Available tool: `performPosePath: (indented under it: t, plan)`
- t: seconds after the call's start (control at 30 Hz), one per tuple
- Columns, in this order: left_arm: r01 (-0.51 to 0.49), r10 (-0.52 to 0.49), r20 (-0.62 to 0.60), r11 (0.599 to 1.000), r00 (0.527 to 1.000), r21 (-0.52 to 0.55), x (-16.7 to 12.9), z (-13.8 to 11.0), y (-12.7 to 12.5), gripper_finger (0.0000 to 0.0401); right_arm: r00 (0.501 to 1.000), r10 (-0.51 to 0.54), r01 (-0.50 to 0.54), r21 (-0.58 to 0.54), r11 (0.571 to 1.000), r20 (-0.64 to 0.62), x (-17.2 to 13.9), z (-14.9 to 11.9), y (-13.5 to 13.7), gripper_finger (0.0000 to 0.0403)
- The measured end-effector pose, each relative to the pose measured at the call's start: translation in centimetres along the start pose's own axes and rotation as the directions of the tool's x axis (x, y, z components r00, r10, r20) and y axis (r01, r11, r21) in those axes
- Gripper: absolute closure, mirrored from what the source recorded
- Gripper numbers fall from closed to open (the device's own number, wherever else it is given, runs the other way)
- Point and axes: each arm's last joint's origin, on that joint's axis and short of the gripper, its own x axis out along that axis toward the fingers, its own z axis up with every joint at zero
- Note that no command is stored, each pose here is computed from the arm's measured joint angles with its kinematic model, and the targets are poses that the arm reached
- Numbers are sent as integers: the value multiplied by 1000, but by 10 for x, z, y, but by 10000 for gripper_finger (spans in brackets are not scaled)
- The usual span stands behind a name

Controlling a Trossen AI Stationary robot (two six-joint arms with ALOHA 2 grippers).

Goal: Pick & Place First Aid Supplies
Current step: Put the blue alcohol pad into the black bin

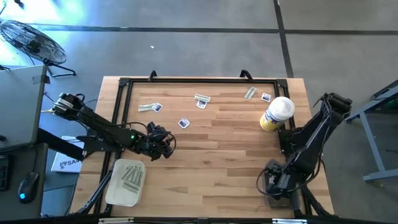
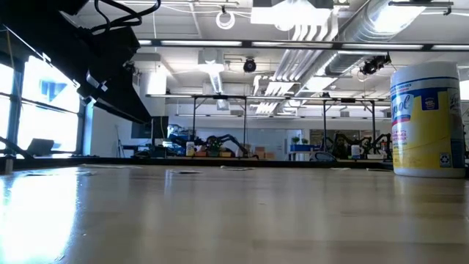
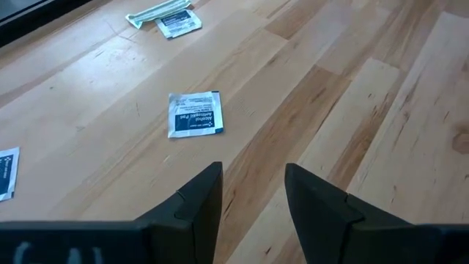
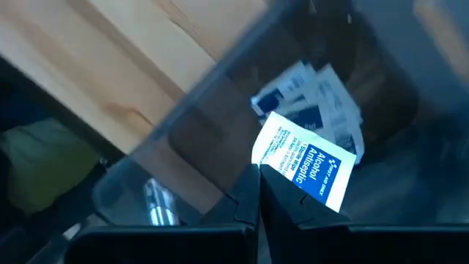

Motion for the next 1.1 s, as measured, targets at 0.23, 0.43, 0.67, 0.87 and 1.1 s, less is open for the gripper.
performPosePath:
  t: [0.23, 0.43, 0.67, 0.87, 1.1]
  plan:
    - [9, -9, 6, 1000, 1000, -10, 0, 1, -1, 254, 999, -33, 34, 48, 998, -24, 23, 2, -14, 400]
    - [18, -18, 3, 1000, 1000, -15, 0, 1, -2, 254, 995, -43, 47, 38, 998, -93, 29, 4, -18, 373]
    - [44, -44, -17, 998, 999, -40, 0, 1, -3, 254, 997, -46, 45, -17, 999, -66, -7, 6, 0, 329]
    - [8, -6, 23, 995, 1000, -97, 3, 2, -3, 254, 970, 88, -48, -178, 983, 225, -63, 22, 25, 325]
    - [-38, 43, 27, 987, 999, -156, 37, 9, 3, 254, 742, 314, 39, -507, 861, 592, -78, 64, 53, 324]
